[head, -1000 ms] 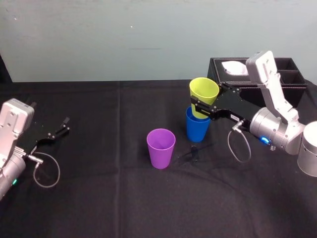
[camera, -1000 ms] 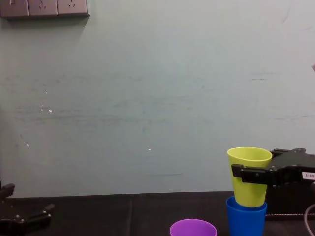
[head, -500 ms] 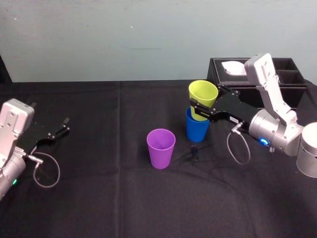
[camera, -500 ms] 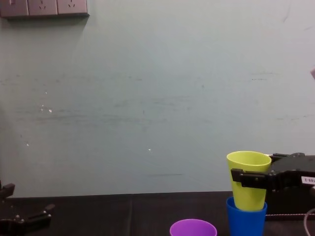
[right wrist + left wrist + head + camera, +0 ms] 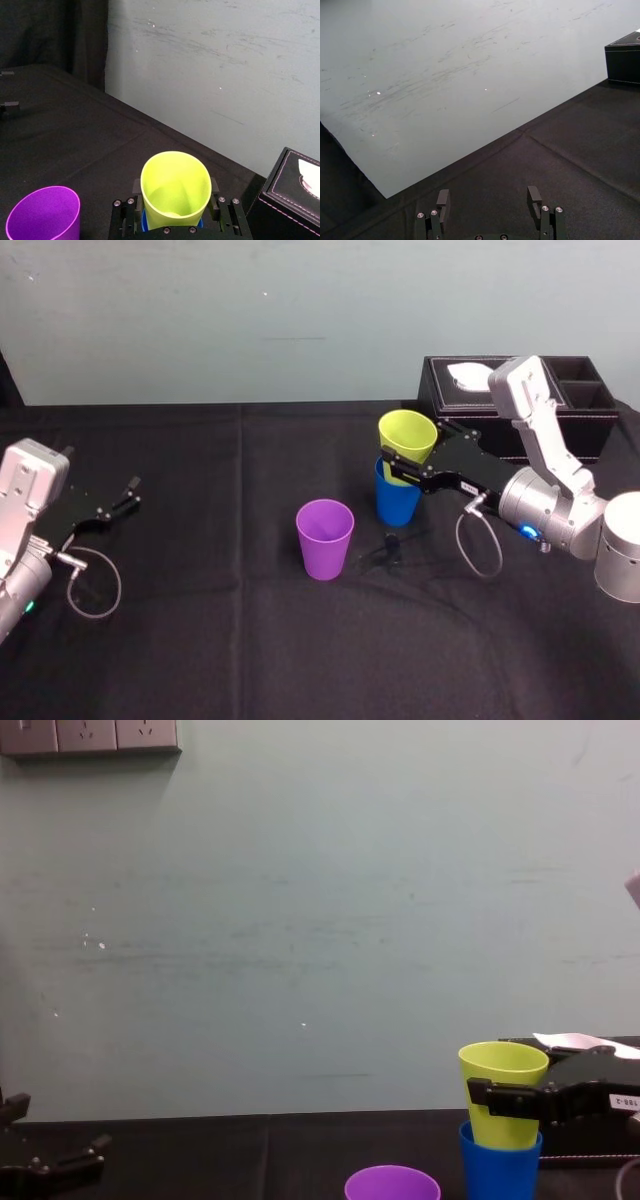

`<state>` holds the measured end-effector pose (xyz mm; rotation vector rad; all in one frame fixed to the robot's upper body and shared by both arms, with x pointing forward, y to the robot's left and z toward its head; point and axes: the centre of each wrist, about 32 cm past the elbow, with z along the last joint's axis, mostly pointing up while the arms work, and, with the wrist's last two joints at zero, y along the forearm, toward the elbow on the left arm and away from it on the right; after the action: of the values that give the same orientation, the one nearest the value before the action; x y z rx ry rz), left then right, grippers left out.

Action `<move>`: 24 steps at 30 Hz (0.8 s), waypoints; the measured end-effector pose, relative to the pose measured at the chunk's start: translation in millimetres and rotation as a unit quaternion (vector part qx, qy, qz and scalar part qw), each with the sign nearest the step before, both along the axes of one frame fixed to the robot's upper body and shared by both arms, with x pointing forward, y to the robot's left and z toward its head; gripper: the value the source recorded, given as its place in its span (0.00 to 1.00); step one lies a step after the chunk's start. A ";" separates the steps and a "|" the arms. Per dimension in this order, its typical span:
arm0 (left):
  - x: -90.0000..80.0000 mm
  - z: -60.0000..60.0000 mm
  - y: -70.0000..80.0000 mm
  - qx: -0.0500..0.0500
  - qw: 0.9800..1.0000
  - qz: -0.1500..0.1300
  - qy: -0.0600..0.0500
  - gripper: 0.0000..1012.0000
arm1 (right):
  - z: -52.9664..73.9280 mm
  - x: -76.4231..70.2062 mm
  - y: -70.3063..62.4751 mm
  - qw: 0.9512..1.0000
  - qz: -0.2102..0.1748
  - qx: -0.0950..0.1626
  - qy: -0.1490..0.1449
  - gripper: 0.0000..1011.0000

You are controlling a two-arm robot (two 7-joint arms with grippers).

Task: Stack the three plastic cups sequentially using one hand.

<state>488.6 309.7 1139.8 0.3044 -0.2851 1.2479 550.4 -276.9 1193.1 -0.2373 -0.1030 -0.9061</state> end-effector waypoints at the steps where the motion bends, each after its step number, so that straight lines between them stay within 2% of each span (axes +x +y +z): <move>1: 0.0 0.0 0.0 0.000 1.000 0.000 0.000 1.00 | 0.0 0.0 0.0 1.000 0.000 0.000 0.000 0.73; 3: 0.0 0.0 0.0 0.000 1.000 0.000 0.000 1.00 | 0.2 0.0 0.0 1.000 0.000 0.000 0.000 0.73; 14: 0.0 0.0 0.0 0.000 1.000 0.000 0.000 1.00 | 0.7 -0.2 -0.1 1.000 0.000 0.000 -0.001 0.99; 24: 0.0 0.0 0.0 0.000 1.000 0.000 0.000 1.00 | 1.0 -0.2 -0.5 1.000 0.000 0.000 -0.001 0.99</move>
<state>488.6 309.7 1139.8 0.3045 -0.2850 1.2479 550.2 -277.3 1194.1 -0.2360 -0.1057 -0.9070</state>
